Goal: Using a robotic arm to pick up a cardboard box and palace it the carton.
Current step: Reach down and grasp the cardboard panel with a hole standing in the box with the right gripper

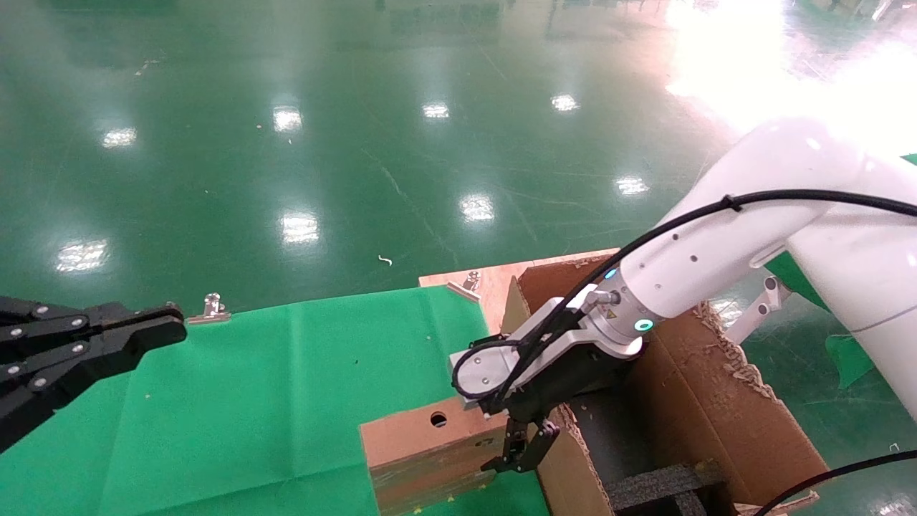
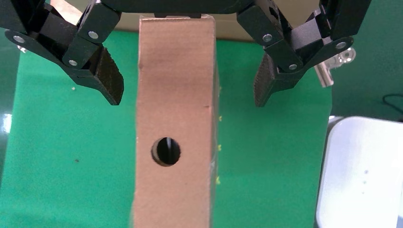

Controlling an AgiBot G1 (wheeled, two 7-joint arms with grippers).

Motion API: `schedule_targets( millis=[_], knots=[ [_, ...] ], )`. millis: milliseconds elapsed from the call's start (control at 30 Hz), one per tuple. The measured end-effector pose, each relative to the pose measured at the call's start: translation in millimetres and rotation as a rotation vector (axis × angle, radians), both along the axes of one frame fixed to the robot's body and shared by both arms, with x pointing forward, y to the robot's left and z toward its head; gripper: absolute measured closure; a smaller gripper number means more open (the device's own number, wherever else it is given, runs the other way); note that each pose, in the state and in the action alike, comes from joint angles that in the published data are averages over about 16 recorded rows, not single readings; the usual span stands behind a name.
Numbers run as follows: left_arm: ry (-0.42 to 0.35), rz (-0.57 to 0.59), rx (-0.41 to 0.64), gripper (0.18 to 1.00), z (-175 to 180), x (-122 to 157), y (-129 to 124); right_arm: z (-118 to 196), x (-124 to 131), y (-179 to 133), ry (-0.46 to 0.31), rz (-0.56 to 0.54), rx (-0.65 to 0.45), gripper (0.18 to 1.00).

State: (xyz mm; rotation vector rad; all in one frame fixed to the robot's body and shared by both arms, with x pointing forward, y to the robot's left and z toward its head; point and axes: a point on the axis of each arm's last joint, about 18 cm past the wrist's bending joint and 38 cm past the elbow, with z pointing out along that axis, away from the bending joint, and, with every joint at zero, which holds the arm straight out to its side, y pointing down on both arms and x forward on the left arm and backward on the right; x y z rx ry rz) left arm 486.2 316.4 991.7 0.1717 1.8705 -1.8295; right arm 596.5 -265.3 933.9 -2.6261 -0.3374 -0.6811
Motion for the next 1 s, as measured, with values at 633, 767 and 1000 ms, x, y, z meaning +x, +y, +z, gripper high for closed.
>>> schedule_targets(
  millis=[633,767,1000],
  knots=[
    [0.0,0.0,0.0,0.776,0.0,0.0,0.1,-0.5,3.5,1.7,0.003,0.006,-0.029,0.247],
    [0.0,0.0,0.0,0.698,0.0,0.0,0.1,-0.6,3.2,1.7,0.003,0.006,-0.026,0.29],
    [0.0,0.0,0.0,0.527,0.0,0.0,0.1,-0.6,2.9,1.6,0.003,0.006,-0.022,0.418]
  ],
)
